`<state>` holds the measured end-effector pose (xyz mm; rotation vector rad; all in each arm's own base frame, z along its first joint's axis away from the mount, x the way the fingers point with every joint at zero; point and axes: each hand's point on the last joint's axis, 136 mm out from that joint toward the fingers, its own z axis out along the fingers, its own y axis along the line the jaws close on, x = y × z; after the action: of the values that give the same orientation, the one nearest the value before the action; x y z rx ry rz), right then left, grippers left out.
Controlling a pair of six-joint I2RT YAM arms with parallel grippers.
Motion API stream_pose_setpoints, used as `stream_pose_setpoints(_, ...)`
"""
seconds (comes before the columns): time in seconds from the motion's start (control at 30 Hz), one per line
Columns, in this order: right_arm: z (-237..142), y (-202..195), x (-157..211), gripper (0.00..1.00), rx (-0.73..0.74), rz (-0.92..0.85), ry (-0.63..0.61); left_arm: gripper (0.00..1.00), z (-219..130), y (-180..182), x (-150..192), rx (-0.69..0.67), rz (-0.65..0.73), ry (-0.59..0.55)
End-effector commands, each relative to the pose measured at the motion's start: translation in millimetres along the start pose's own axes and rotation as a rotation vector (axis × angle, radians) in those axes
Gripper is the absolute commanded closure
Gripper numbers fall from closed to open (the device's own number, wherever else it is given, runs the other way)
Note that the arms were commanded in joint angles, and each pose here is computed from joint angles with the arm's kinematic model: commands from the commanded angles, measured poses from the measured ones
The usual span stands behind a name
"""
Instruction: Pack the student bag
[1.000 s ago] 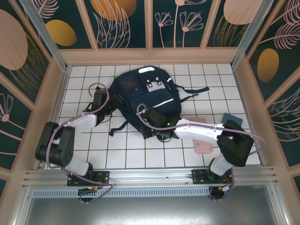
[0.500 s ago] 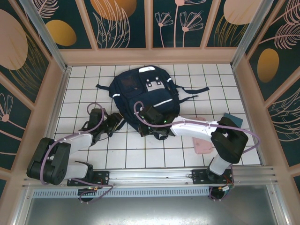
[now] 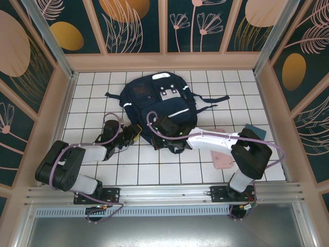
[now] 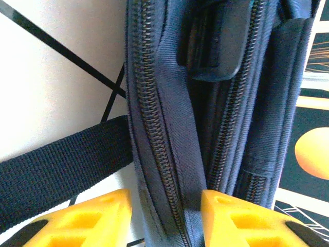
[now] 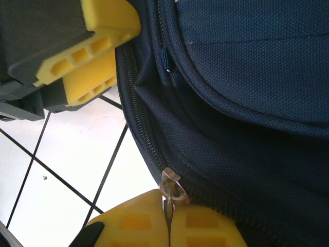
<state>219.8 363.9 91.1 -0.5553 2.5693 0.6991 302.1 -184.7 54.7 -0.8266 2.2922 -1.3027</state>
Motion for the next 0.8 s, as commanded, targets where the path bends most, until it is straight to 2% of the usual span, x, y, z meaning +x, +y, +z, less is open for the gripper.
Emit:
stream_pose_setpoints(0.0,-8.2,10.1,-26.3,1.00,-0.034,0.009,-0.082,0.61,3.7,-9.2,-4.2,0.039,-0.003,-0.017)
stream_pose_setpoints(0.2,-10.7,11.2,-16.0,1.00,-0.040,0.000,-0.051,0.67,12.7,-11.5,-7.4,0.044,0.005,-0.013)
stream_pose_setpoints(0.3,-12.7,5.1,-7.4,1.00,-0.007,0.000,-0.027,0.78,14.1,-10.8,-11.7,0.041,0.006,-0.034)
stream_pose_setpoints(0.37,-16.3,-3.0,-0.2,1.00,0.023,0.009,-0.014,0.90,14.1,-8.2,-15.8,0.027,0.010,-0.058)
stream_pose_setpoints(0.47,-23.5,-18.4,14.0,1.00,0.082,0.020,0.016,0.96,13.1,-1.2,-22.2,-0.010,0.017,-0.098)
stream_pose_setpoints(0.57,-34.5,-39.5,23.0,1.00,0.178,0.025,0.027,1.00,11.9,5.1,-28.6,-0.046,0.030,-0.135)
stream_pose_setpoints(0.77,-56.9,-77.6,26.8,1.00,0.343,0.050,0.023,1.00,9.4,13.4,-37.8,-0.101,0.051,-0.182)
